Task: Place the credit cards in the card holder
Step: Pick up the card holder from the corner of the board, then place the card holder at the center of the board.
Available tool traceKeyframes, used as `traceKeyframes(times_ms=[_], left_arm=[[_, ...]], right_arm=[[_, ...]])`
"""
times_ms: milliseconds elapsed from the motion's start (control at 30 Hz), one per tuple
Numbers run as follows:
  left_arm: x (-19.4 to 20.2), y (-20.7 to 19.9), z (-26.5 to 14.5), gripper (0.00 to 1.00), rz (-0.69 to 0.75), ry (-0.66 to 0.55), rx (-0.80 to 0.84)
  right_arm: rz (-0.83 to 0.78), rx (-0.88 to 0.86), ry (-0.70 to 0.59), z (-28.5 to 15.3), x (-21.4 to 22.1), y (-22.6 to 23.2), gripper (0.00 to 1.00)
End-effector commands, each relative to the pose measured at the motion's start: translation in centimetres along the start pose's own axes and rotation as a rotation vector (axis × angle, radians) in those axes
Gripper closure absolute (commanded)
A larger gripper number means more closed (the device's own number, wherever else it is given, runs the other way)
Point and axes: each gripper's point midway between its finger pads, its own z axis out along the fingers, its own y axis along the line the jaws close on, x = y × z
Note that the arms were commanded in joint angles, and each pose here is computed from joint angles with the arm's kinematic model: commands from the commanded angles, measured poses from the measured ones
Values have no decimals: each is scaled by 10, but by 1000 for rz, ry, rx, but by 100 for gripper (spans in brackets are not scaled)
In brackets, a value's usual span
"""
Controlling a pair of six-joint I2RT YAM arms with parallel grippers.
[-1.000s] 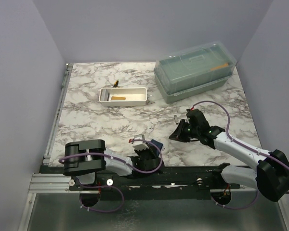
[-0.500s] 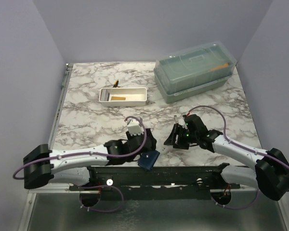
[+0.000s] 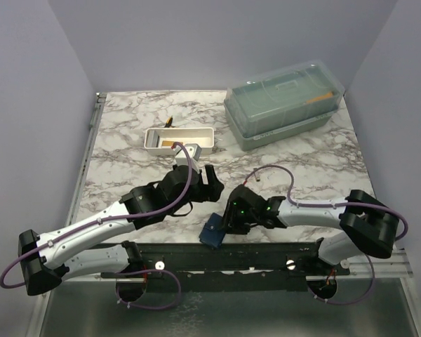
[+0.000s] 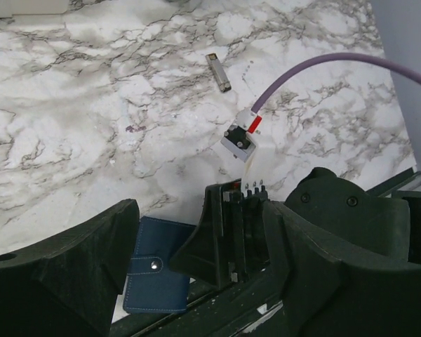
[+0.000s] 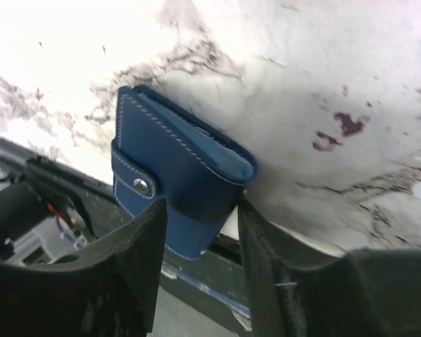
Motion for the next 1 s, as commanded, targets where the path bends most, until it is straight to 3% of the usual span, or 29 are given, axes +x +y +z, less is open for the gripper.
traceKeyframes(times_ms=[0,133,233,367,533,633,800,967], left_arm=[[10,10,-5,22,78,52,-13],[5,13,-9,22,85,30,-19],[-2,13,-16,22,73,8,-9],[-5,16,-19,22,81,-12,-16],[-14,10,-23,22,86,-23,0],[-15,8,-20,22,102,-22,-7],[-14,2,-18,22,88,-3,6],[-18,5,-27,21,72,-21,6]], right_arm=[[74,258,-159,13,-21,-33,59],[80,332,-216,13,-32,-40,86],[80,348,-293,-4,-46,-39,95],[59,304,-456,-46,-81,-38,99],[86,212,-618,-127,-149,-46,100],[130,208,-742,-175,-193,-73,100],[298,190,-722,-206,-248,-154,100],[420,262,-696,-199,-260,-218,98]])
